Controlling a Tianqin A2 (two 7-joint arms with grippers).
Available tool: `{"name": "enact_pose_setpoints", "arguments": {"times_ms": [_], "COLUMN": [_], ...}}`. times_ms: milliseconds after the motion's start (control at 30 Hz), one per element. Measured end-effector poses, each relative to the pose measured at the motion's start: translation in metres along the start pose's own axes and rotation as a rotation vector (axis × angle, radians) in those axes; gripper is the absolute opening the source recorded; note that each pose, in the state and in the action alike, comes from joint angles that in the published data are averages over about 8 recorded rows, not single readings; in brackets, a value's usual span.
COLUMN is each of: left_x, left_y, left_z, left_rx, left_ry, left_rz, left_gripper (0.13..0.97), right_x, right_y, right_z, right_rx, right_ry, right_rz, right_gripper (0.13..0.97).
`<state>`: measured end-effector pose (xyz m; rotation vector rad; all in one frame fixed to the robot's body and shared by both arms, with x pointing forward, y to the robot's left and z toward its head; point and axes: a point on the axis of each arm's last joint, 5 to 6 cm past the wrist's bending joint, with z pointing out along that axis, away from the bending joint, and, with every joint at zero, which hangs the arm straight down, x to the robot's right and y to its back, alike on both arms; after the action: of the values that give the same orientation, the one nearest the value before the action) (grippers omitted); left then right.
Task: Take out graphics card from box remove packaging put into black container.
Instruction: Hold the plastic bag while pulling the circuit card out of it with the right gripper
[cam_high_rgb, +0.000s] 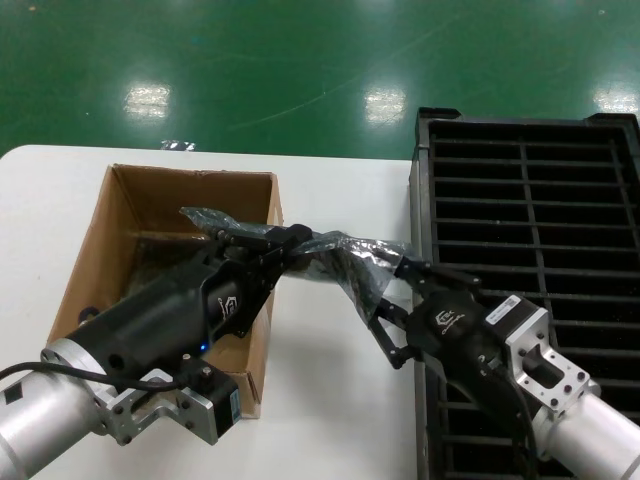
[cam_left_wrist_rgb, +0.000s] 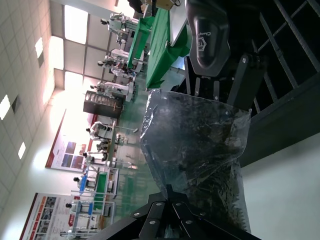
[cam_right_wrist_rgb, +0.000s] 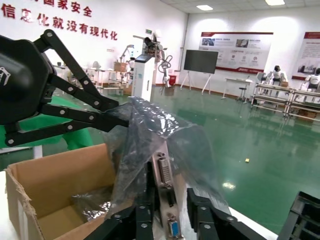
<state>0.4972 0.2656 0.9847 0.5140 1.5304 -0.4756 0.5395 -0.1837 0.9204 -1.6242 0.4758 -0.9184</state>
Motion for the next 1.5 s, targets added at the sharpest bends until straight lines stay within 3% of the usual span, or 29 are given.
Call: {"name": "enact_pose_setpoints", "arguments": {"times_ms": [400, 533, 833, 1133, 1500], "left_x": [0.0, 0.0, 0.0, 0.0, 0.0], "left_y": [0.0, 0.0, 0.0, 0.0, 0.0], "left_z": [0.0, 0.0, 0.0, 0.0, 0.0], "left_rx": [0.0, 0.0, 0.0, 0.0, 0.0], "left_ry": [0.0, 0.0, 0.0, 0.0, 0.0], "left_rz": [0.0, 0.0, 0.0, 0.0, 0.0], "left_gripper": [0.139, 0.139, 0.139, 0.139, 0.139], "right_x": [-0.001, -0.006, -0.011, -0.009, -0.004], "right_y": [0.0, 0.0, 0.002, 0.003, -0.005], "right_z": [0.013, 0.02, 0.032, 0.036, 0.011], "right_rx": [0.026, 0.031, 0.04, 0.049, 0.048], "right_ry": [-0.022, -0.044, -0.056, -0.019, -0.01], "right_rz": [0.011, 0.019, 0.038, 0.056, 0.033], "right_gripper": [0.373, 0.373, 0.319, 0.214, 0.191]}}
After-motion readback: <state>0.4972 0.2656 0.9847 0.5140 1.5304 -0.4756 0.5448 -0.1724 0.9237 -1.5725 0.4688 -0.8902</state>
